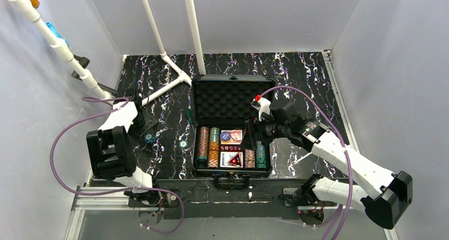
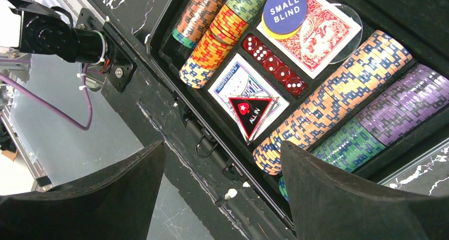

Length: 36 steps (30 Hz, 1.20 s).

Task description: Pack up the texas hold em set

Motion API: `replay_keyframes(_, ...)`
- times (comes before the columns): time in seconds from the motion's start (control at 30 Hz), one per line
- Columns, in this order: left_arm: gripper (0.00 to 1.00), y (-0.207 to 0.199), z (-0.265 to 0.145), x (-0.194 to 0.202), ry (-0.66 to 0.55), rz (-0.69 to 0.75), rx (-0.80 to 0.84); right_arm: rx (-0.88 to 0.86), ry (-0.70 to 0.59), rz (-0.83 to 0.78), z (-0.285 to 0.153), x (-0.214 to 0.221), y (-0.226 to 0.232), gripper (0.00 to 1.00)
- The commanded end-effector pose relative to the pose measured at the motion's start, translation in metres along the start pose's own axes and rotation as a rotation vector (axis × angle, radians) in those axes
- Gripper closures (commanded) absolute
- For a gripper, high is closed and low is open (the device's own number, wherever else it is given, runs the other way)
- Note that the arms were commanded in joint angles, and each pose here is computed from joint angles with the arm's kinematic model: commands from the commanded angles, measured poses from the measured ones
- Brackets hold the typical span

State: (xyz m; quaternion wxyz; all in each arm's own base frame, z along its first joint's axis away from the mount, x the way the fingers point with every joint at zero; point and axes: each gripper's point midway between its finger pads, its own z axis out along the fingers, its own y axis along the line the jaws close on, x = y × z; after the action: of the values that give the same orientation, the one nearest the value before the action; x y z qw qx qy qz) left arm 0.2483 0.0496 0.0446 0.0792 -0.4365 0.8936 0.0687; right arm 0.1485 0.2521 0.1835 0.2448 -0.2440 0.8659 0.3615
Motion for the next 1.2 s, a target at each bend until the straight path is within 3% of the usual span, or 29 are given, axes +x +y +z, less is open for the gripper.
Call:
replay_keyframes(0.0,0.33,-0.018,-0.026,0.03,0.007,0.019,0.093,-0.014,-0.039,-0.019,-0.002,-0.013,0.005,0.14)
replay_keyframes(0.2,0.45,-0.05,-0.031,0.093,0.078,0.084,0.139,-0.015,-0.037,-0.015,-0.002,-0.013,0.005,0.14)
replay_keyframes(0.4,0.42,-0.069,-0.024,0.122,0.11,0.144,0.112,-0.016,-0.038,-0.009,-0.004,-0.013,0.006,0.14)
replay_keyframes(0.63,0.3,-0.071,-0.02,0.127,0.103,0.165,0.077,-0.009,-0.047,-0.003,-0.008,-0.012,0.006,0.14)
replay_keyframes(1.17,0.45,-0.07,-0.001,0.127,0.101,0.178,0.014,0.0,-0.054,-0.016,-0.01,-0.014,0.005,0.14)
